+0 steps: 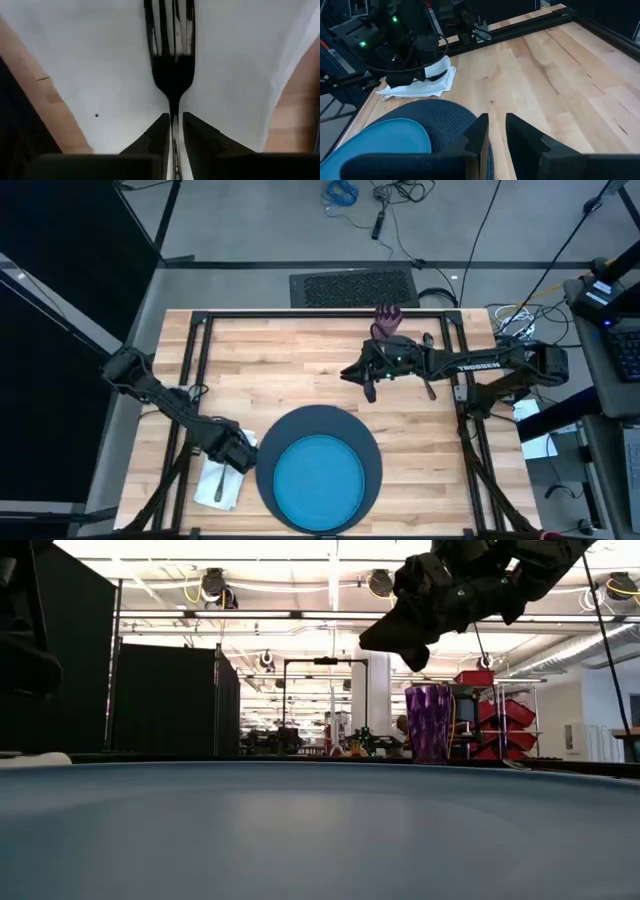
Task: Set table place
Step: Put the fork on the table napkin, then move the table knife beside the placemat
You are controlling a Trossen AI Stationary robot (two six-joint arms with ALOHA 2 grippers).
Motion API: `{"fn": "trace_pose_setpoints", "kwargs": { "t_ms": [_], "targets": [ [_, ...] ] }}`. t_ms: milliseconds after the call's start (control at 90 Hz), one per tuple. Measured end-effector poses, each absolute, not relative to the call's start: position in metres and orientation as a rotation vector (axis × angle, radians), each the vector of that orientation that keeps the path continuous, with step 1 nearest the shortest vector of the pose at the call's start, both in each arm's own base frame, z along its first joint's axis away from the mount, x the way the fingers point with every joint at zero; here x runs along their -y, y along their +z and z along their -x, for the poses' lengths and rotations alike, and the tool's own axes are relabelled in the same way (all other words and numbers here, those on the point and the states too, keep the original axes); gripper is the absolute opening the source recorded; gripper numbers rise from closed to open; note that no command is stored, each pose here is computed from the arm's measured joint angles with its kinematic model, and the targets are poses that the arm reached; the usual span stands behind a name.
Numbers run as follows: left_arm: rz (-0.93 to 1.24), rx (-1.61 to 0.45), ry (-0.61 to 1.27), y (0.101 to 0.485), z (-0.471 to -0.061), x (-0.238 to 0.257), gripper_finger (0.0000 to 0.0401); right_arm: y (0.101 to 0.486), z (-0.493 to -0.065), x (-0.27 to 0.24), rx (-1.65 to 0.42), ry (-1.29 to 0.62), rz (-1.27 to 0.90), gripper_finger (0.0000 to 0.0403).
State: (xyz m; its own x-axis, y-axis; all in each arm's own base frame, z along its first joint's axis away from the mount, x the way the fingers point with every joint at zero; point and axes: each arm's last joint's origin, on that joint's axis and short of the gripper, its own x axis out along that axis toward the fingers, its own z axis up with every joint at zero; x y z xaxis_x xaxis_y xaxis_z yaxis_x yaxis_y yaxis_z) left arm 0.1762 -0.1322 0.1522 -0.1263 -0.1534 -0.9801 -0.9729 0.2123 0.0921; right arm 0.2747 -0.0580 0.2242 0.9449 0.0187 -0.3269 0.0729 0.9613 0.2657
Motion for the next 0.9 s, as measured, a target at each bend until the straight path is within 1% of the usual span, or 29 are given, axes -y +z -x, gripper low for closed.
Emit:
{"fn": "trace_pose_setpoints", "kwargs": {
  "t_ms": [133,244,333,578,656,756,900],
  "targets": [
    [1.118,-1.522,1.027,0.152,-0.177,0.133,0.0062,0.224,-0.275,0.058,-0.334,-0.028,-0.279,0.0052],
    [1.071,-1.567,0.957,0.156,-0.179,0.132,0.0067,0.224,-0.275,0.058,-0.337,-0.028,-0.277,0.0052],
    [1.041,-1.564,0.947,0.166,-0.184,0.131,0.0068,0.224,-0.275,0.058,-0.337,-0.028,-0.277,0.0052],
    [0.824,-1.567,0.996,0.202,-0.189,0.122,0.0068,0.224,-0.275,0.058,-0.337,-0.028,-0.276,0.0052],
    [0.748,-1.509,1.004,0.217,-0.193,0.119,0.0068,0.224,-0.275,0.058,-0.336,-0.028,-0.276,0.0052],
    [0.604,-1.367,0.963,0.235,-0.202,0.114,0.0068,0.224,-0.275,0.058,-0.332,-0.028,-0.275,0.0052],
    [0.288,-1.169,0.837,0.256,-0.217,0.106,0.0068,0.224,-0.274,0.060,-0.329,-0.034,-0.275,0.0052]
  ]
}}
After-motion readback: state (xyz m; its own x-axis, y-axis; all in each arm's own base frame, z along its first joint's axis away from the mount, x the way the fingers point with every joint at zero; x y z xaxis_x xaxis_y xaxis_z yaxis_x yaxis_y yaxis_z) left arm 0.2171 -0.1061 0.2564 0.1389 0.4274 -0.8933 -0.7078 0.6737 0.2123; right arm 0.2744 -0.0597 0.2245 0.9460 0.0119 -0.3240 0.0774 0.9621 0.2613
